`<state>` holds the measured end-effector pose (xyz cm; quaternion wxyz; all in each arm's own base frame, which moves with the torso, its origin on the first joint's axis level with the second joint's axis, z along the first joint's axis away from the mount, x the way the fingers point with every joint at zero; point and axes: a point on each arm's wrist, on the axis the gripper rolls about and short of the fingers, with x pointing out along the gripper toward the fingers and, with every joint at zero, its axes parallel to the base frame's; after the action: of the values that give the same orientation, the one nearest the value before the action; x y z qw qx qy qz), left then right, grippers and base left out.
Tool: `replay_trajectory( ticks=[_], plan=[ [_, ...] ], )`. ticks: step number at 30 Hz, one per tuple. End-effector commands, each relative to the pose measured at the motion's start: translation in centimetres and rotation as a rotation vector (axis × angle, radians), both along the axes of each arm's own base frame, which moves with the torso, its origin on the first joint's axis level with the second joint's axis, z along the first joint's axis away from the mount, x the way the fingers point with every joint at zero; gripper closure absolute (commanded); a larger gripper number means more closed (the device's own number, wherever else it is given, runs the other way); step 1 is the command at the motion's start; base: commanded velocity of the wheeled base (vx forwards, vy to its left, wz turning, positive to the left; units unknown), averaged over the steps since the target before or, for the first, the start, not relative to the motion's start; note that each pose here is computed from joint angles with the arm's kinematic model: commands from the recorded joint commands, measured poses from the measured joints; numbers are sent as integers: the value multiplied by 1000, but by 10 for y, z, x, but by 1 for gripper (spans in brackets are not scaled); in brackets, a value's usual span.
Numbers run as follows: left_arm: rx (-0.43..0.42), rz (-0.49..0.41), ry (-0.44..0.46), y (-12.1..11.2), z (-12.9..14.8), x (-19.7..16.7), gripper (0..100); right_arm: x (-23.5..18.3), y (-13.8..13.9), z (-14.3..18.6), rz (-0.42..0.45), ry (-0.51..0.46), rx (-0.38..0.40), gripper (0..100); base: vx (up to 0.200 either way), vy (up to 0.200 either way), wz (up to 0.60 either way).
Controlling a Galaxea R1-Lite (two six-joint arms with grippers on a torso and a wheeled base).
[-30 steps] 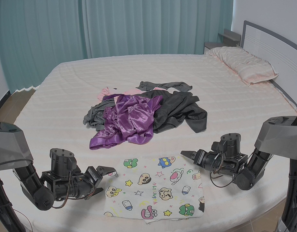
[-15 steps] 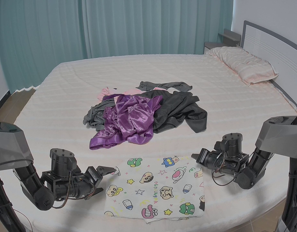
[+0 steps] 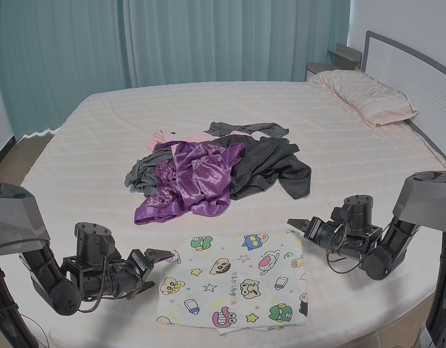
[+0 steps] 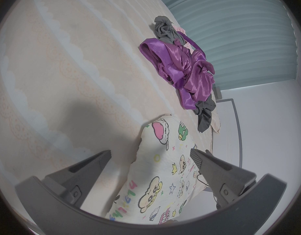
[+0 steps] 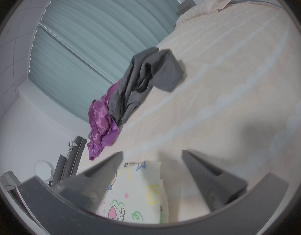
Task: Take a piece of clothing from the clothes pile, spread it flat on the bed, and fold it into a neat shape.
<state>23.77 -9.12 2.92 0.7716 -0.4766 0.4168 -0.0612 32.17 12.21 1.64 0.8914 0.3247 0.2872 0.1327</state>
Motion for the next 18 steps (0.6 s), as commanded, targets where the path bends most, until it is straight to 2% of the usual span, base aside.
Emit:
replay_trajectory(
  ticks=[1, 4, 7, 13, 18],
  plan=[
    [-13, 26, -46, 6, 10, 1, 0, -15, -26, 38, -59, -72, 22, 0, 0, 0, 0],
    [-37, 47, -143, 13, 32, -4, 0, -40, -34, 62, -76, -116, 18, 0, 0, 0, 0],
    [-35, 82, -277, 19, 62, -14, 0, -71, -45, 86, -94, -190, -15, 0, 0, 0, 0],
    [119, 121, -525, 37, 100, -48, 0, -131, -60, 103, -100, -281, -108, 0, 0, 0, 0],
    [187, 230, -677, 52, 125, -90, 0, -176, -74, 112, -123, -369, -148, 0, 0, 0, 0]
  ],
)
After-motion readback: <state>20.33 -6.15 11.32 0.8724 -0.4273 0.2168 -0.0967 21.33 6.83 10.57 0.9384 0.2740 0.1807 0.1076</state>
